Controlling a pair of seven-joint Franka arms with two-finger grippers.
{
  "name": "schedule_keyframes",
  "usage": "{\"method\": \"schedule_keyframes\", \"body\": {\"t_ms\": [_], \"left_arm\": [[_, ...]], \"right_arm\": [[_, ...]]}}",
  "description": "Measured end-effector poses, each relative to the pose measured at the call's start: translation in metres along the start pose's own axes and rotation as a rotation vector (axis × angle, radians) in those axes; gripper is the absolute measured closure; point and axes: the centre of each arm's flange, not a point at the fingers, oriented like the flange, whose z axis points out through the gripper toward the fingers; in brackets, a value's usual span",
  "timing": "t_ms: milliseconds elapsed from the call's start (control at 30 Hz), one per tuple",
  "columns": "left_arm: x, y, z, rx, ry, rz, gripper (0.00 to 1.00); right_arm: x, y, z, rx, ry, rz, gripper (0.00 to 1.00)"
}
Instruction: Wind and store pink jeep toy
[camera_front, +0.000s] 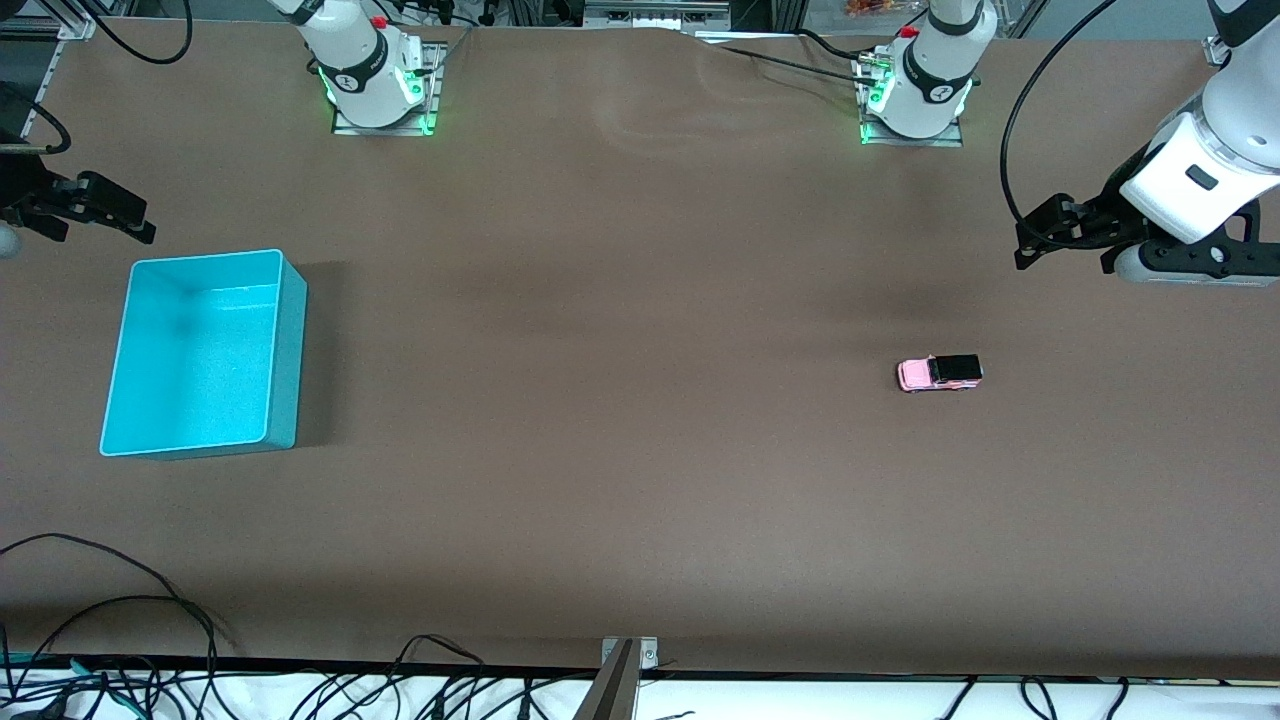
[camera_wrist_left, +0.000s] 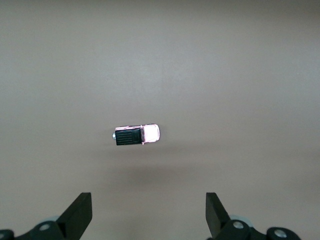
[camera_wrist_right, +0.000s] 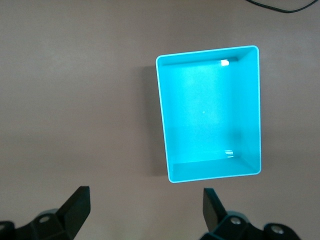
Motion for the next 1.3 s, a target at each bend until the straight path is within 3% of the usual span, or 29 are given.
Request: {"method": "schedule_keyframes", "body": {"t_ms": [1300], "left_arm": [[0.0034, -0.0019, 0.0069, 0.000, -0.013, -0.003, 0.00]], "right_arm": [[0.0002, 0.0000, -0.0030, 0.000, 0.006, 0.000, 0.00]]}}
